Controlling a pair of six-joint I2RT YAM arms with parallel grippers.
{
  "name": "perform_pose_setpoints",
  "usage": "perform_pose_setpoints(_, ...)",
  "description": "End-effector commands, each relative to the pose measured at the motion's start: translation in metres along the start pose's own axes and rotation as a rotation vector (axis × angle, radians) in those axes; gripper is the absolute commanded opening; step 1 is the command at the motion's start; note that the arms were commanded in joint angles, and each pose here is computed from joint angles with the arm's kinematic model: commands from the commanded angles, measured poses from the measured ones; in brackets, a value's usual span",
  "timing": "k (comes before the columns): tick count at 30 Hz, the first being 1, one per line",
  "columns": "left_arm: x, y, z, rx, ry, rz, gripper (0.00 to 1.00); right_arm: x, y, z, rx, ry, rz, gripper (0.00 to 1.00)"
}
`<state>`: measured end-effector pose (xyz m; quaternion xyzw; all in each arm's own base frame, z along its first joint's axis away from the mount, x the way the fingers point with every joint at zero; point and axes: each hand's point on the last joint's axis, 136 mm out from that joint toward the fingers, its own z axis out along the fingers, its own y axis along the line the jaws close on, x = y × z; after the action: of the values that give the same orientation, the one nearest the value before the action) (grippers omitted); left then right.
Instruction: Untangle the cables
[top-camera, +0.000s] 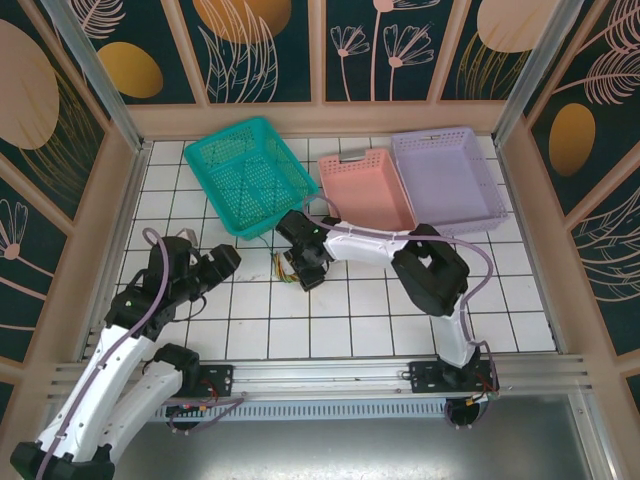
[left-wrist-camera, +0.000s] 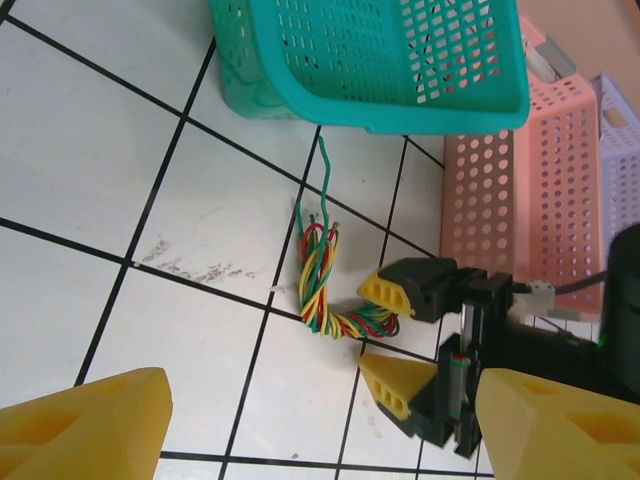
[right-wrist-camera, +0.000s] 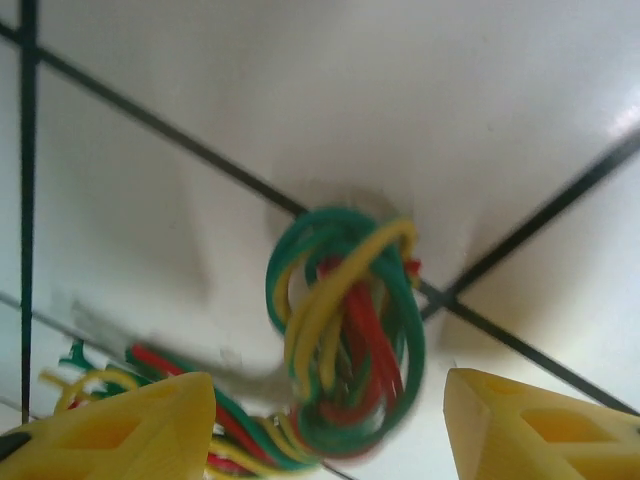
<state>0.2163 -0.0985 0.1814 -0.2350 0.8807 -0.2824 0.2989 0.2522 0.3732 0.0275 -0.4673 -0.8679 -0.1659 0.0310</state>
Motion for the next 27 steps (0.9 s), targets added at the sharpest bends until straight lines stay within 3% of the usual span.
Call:
perform_pose_setpoints(1, -0.006, -0.017, 0.000, 0.057, -0.002, 0.034, 0.79, -0.002, 0.010, 0.006, 0.004, 0.021, 0.080, 0.59)
perform_pose_setpoints(4, -0.009, -0.027, 0.001, 0.084, 0.002, 0.045, 0.79, -0.004, 0.007, 0.009, 0.019, 0.001, 0.087, 0.39)
perform_pose_setpoints(6, -0.011, -0.035, 0.000, 0.110, 0.008, 0.047, 0.79, -0.003, 0.004, 0.010, 0.024, 0.005, 0.086, 0.17)
perform_pose_setpoints(7, -0.011, -0.040, -0.001, 0.127, 0.014, 0.046, 0.79, -0.002, 0.005, 0.008, 0.017, 0.012, 0.080, 0.00)
perform_pose_setpoints(9, -0.011, -0.046, -0.003, 0.147, 0.027, 0.020, 0.79, 0.000, 0.017, -0.008, -0.068, -0.006, 0.040, 0.00)
perform_pose_setpoints(12, -0.011, -0.063, -0.007, 0.201, 0.066, -0.073, 0.81, 0.000, 0.054, -0.068, -0.272, -0.118, -0.090, 0.00)
perform_pose_setpoints(16, -0.026, -0.083, -0.018, 0.220, 0.059, -0.196, 0.85, -0.011, 0.073, -0.136, -0.365, -0.298, -0.290, 0.00)
perform_pose_setpoints(19, -0.041, -0.100, -0.021, 0.233, 0.051, -0.294, 0.92, -0.008, 0.087, -0.166, -0.463, -0.421, -0.465, 0.00)
perform_pose_setpoints(22, -0.044, -0.123, -0.013, 0.312, 0.114, -0.429, 0.94, 0.013, 0.106, -0.200, -0.585, -0.602, -0.696, 0.00)
perform_pose_setpoints(27, -0.055, -0.124, 0.003, 0.292, 0.094, -0.527, 0.98, 0.039, 0.117, -0.235, -0.668, -0.727, -0.836, 0.00)
